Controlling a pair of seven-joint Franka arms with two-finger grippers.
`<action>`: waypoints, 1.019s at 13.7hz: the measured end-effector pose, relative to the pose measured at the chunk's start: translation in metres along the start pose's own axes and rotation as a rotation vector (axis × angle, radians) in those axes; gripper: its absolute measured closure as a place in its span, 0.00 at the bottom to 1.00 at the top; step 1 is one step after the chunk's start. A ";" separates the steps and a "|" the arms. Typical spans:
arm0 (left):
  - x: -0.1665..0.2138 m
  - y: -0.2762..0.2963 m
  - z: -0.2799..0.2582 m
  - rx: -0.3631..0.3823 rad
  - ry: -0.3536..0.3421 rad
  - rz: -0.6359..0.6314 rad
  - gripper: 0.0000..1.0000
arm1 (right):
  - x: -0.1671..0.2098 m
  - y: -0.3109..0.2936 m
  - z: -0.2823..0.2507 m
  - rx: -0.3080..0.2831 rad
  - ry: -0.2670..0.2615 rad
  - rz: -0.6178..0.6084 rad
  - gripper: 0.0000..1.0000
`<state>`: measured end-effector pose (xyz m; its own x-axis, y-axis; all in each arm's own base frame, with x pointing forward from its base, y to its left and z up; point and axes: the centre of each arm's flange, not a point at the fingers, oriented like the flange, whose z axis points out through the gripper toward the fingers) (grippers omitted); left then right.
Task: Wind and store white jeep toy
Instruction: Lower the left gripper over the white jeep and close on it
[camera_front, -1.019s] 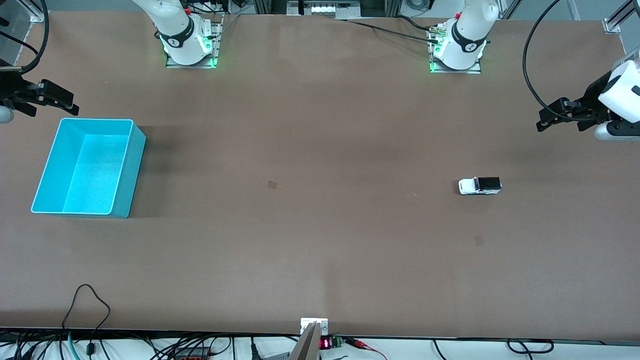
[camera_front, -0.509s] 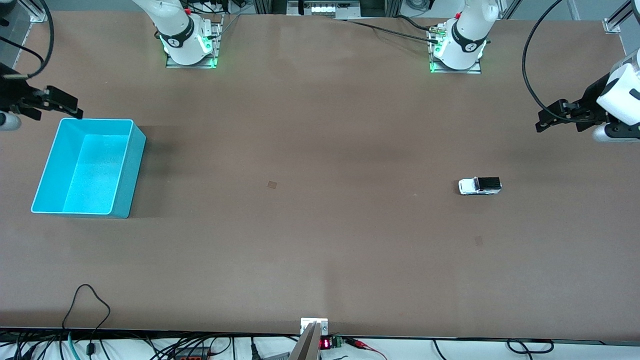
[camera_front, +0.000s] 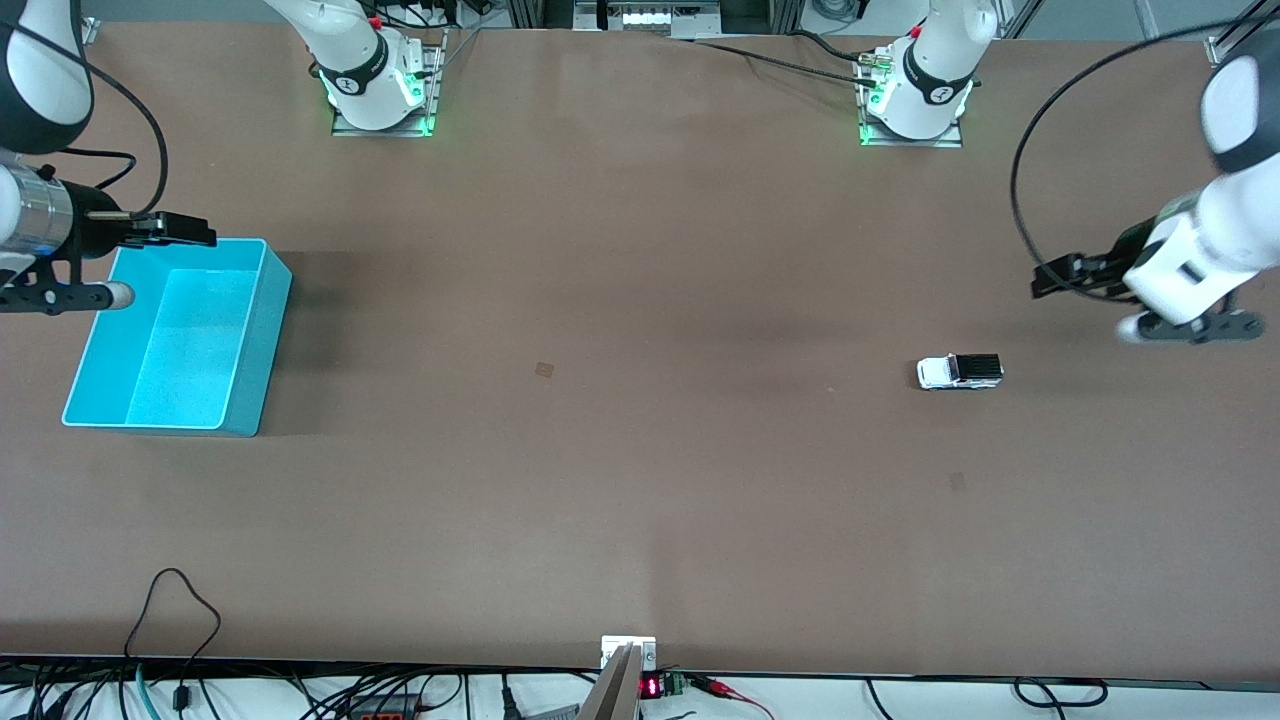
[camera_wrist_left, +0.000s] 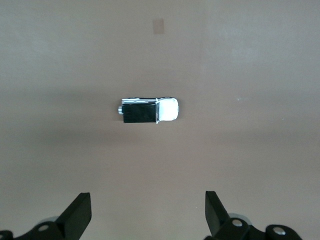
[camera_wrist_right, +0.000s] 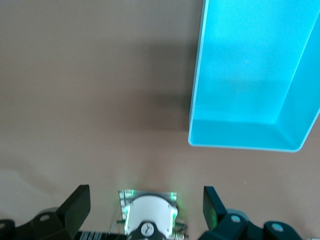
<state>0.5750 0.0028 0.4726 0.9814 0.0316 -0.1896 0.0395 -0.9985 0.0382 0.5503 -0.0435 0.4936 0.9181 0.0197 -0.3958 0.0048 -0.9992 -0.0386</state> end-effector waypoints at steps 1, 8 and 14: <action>0.008 0.003 0.014 0.000 -0.014 0.005 0.00 | -0.001 0.003 0.003 0.004 -0.023 0.005 0.00; 0.047 0.001 0.097 -0.006 -0.052 0.159 0.00 | -0.003 0.005 0.007 0.009 -0.055 0.008 0.00; 0.054 -0.015 0.144 0.058 -0.045 0.548 0.00 | -0.003 0.004 0.007 0.008 -0.054 0.005 0.00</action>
<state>0.6007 0.0126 0.3202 0.8464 -0.4939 -0.1992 -0.4863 -0.8692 0.0892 0.5452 -0.0469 0.4882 0.8955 0.0166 -0.4448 -0.0031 -0.9990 -0.0435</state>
